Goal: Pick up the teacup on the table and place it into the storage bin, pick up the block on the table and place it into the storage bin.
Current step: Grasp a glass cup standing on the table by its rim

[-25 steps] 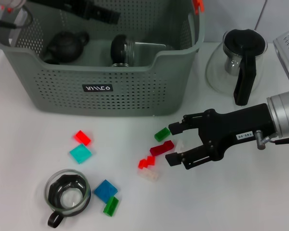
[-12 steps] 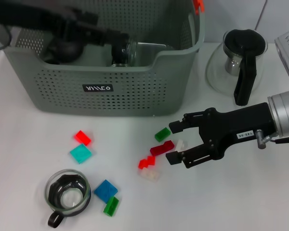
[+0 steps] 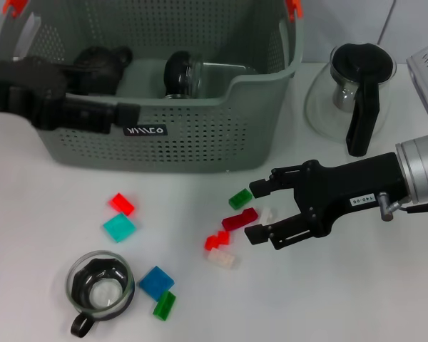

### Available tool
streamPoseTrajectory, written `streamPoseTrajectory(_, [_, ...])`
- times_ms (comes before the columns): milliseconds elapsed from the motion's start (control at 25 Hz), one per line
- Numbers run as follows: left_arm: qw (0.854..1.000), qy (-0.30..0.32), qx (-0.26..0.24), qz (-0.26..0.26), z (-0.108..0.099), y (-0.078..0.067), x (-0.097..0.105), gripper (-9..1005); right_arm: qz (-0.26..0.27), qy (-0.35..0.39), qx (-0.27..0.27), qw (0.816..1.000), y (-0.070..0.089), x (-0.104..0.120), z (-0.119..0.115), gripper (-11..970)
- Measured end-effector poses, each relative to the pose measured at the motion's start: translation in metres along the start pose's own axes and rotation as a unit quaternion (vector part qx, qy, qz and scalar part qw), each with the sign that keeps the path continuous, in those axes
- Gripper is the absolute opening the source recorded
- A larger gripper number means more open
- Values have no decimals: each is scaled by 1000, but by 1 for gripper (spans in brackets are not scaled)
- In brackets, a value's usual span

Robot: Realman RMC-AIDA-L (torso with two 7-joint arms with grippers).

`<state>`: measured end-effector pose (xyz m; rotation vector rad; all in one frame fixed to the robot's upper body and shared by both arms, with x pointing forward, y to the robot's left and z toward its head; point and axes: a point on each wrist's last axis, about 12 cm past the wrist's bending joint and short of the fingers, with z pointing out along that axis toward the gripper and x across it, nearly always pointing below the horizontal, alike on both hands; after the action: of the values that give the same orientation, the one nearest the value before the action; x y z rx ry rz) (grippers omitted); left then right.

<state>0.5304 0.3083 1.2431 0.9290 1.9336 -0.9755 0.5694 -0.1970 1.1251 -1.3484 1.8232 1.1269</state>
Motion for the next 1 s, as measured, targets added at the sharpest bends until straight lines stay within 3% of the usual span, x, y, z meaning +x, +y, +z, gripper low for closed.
streamPoseTrajectory(440, [1000,16,5,11,-13,-5,34,844,2,-5,1,1000,-1,-3,-1,912])
streamPoseTrajectory(760, [998,48,-10,-28,-23,-4,69,846,-7,-7,0,1000,-2,-5,3,912])
streamPoseTrajectory(1000, [994,89,-19,-60,-20,-2,84,846,-10,-9,4,1000,-2,-6,5,912])
